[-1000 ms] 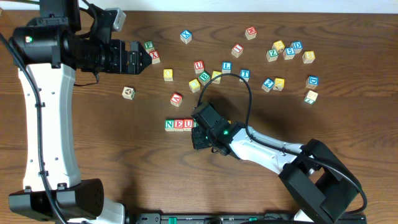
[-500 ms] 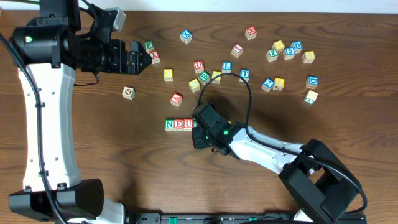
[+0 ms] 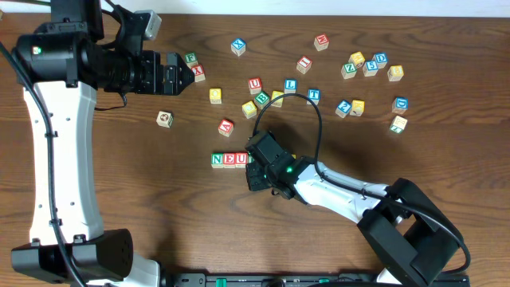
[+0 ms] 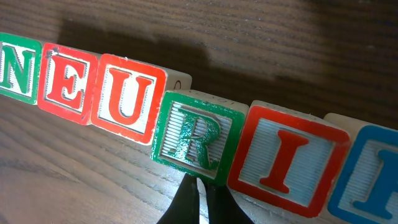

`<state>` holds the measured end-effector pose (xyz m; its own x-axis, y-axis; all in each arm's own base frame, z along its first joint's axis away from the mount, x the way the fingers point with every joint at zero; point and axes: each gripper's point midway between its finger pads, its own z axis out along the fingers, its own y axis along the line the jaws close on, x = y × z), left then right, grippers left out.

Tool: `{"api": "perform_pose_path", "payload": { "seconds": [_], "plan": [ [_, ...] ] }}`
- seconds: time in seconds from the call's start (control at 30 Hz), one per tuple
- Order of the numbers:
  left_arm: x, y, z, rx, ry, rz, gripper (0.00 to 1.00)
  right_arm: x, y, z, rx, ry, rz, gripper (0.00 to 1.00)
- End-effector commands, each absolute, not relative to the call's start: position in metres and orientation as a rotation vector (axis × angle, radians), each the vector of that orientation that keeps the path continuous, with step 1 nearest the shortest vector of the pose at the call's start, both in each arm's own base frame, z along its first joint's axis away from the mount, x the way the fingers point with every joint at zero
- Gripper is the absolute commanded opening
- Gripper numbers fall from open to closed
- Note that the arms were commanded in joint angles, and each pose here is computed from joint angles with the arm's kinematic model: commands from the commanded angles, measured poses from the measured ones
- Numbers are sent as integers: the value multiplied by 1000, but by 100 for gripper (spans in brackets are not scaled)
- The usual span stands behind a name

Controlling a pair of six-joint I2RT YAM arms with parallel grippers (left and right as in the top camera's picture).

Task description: Spell out NEURIPS

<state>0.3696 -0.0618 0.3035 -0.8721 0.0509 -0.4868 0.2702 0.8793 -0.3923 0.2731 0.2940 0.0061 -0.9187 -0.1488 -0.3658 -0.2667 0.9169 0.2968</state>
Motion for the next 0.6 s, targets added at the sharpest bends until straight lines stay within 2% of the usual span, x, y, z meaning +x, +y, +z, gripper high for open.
{"api": "perform_pose_path", "payload": {
  "seconds": [0.0, 0.57],
  "plan": [
    [368, -62, 312, 256, 2547, -629, 98, 272, 294, 2, -338, 2731, 462, 1],
    [368, -62, 312, 256, 2547, -629, 98, 276, 294, 3, -339, 2711, 448, 1]
  ]
}}
